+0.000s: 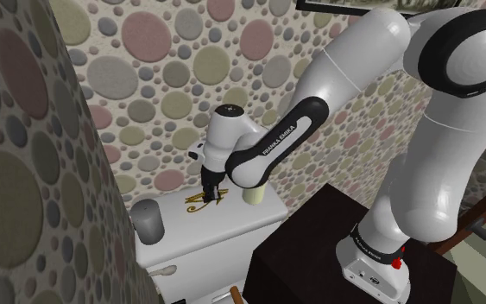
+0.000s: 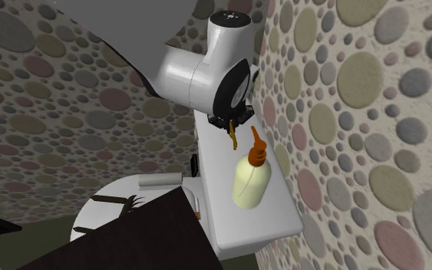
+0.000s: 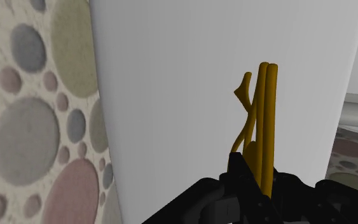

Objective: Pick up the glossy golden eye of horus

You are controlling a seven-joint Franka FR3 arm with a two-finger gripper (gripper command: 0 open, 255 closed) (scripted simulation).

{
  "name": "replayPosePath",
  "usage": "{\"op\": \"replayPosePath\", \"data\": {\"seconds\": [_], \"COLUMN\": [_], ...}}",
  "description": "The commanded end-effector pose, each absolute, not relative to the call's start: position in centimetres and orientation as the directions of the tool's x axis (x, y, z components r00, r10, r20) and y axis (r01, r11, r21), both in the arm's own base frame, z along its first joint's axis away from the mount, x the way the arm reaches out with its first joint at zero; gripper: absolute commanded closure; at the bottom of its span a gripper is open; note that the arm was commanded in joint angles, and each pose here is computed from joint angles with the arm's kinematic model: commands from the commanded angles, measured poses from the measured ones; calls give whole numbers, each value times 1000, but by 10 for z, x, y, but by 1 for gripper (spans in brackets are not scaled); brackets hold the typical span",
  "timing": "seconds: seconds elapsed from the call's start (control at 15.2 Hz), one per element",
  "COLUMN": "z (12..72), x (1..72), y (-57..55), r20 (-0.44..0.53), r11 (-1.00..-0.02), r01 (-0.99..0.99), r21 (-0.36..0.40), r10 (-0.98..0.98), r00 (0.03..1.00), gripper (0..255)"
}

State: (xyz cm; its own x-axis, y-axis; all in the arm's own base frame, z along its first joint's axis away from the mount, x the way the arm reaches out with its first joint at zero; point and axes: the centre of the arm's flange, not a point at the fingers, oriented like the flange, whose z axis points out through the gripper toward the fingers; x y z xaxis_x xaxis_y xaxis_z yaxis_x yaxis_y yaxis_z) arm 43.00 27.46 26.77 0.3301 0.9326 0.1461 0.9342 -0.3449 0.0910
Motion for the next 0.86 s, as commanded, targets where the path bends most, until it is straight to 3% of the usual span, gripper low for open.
{"op": "replayPosePath", "data": {"seconds": [0.0,0.79], "z": [278,332], "x": [430,430], "y": [274,274], "r20": [146,146], "r11": [-345,-345], "r01": [934,934], "r21": [91,91], "r10": [933,933], "r00": [330,330], "gripper": [255,255]}}
